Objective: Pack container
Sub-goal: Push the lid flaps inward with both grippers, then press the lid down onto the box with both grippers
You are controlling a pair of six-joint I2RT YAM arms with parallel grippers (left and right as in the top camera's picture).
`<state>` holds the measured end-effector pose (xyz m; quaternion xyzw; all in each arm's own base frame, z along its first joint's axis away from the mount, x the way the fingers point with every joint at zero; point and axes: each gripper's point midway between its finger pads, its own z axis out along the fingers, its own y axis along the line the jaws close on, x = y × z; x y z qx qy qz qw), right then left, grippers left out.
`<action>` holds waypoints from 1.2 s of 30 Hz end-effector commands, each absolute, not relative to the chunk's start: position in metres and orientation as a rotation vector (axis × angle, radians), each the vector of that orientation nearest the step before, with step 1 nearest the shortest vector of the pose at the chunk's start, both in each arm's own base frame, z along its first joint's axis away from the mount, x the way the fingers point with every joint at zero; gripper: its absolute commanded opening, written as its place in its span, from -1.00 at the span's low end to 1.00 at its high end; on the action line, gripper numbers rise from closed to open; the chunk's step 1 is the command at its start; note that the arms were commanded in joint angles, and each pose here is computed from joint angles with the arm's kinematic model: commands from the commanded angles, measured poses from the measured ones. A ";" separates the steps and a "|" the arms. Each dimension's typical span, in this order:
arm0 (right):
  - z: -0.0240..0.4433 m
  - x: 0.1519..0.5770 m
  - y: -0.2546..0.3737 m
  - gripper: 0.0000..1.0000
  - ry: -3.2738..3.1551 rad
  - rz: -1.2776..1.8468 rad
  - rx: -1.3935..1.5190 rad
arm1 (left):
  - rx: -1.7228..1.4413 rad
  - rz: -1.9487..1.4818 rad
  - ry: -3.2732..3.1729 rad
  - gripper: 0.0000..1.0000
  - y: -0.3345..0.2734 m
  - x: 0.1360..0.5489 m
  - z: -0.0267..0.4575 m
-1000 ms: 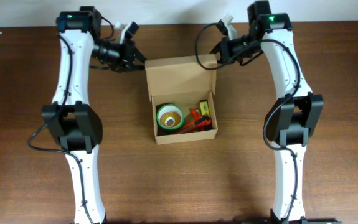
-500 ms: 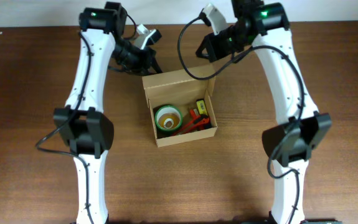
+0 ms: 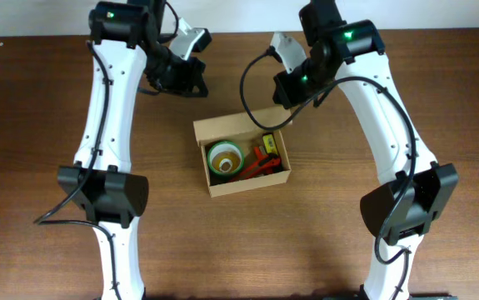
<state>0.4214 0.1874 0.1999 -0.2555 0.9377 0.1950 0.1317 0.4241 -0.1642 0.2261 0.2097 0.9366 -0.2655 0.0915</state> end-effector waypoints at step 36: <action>0.160 0.312 0.182 -0.93 3.007 0.309 -0.955 | 0.688 -0.455 3.143 -0.96 -0.161 0.320 0.128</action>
